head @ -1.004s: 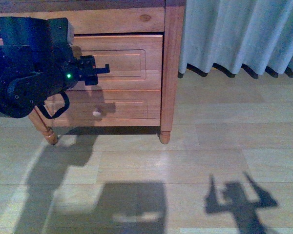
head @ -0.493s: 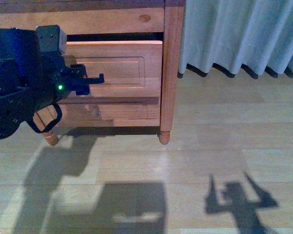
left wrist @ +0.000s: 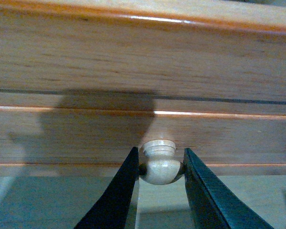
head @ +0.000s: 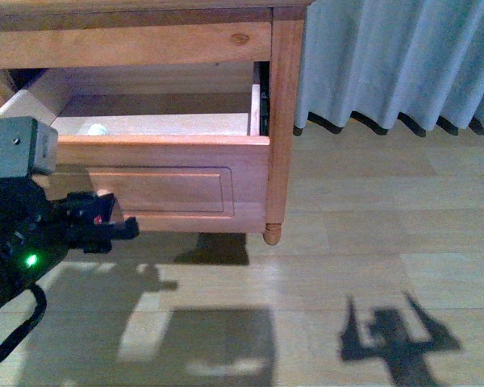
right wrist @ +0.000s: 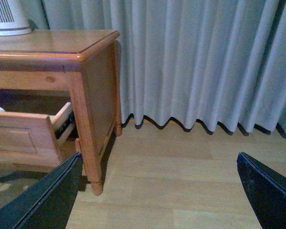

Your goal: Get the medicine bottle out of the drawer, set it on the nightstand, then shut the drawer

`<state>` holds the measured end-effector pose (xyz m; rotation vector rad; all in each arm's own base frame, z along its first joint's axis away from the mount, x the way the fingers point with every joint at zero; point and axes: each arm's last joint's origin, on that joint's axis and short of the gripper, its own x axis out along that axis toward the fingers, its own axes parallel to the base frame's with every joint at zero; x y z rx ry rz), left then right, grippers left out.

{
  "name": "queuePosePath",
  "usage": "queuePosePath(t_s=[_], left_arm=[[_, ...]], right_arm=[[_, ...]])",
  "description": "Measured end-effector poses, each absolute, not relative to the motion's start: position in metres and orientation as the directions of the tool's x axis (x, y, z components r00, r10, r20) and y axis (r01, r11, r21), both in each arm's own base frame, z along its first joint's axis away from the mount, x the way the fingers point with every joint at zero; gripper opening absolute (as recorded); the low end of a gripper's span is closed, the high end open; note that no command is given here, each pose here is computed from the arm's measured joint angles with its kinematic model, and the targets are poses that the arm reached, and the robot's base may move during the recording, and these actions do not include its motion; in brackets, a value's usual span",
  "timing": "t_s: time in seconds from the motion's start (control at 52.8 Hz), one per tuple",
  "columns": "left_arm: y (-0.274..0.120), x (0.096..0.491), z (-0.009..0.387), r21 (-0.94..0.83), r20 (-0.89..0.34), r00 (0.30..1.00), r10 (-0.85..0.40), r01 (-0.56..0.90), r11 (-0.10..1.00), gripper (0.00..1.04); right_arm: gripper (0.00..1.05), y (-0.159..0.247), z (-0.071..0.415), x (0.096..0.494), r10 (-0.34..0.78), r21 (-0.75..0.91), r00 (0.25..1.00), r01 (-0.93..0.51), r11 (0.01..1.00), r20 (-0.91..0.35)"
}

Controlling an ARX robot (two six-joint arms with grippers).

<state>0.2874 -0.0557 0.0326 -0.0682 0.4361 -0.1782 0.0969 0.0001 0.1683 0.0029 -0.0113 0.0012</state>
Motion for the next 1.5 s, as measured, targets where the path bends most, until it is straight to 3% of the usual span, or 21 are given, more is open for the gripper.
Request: queuePosePath(t_s=[0.322,0.55,0.777,0.834,1.175,1.213,1.289,1.365,1.497], left_arm=[[-0.065,0.242,0.04,-0.164,-0.45,0.87,-0.202,0.142,0.976,0.25],[-0.077,0.21,0.042,-0.247,-0.544,0.795,-0.268,0.154,0.957,0.59],[-0.076,0.196,0.078,-0.303,-0.498,0.813,-0.301,0.162,0.939,0.95],[-0.073,0.191,0.087,-0.311,-0.496,0.811,-0.31,0.167,0.936,1.0],[-0.04,0.154,0.176,-0.369,-0.341,0.88,-0.331,0.199,0.908,0.98],[-0.036,0.144,0.194,-0.255,-0.17,0.966,-0.195,0.148,0.955,0.89],[-0.028,0.13,0.208,-0.139,-0.03,0.998,-0.056,0.051,0.989,0.76],[-0.022,0.123,0.209,-0.088,0.022,1.0,-0.008,0.009,0.996,0.64],[-0.016,0.119,0.193,-0.029,-0.008,1.0,-0.014,0.013,0.999,0.37]], right_arm=[[0.98,0.0,0.168,0.097,0.001,0.003,1.0,-0.001,1.0,0.011],[0.98,0.0,0.168,0.097,0.001,0.003,1.0,-0.001,1.0,0.011],[0.98,0.0,0.168,0.097,0.001,0.003,1.0,-0.001,1.0,0.011],[0.98,0.0,0.168,0.097,0.001,0.003,1.0,-0.001,1.0,0.011],[0.98,0.0,0.168,0.097,0.001,0.003,1.0,-0.001,1.0,0.011],[0.98,0.0,0.168,0.097,0.002,0.003,1.0,-0.002,1.0,0.011],[0.98,0.0,0.168,0.097,0.001,0.003,1.0,-0.001,1.0,0.011],[0.98,0.0,0.168,0.097,0.0,0.003,1.0,0.0,1.0,0.011],[0.98,0.0,0.168,0.097,0.001,0.003,1.0,-0.001,1.0,0.011]])
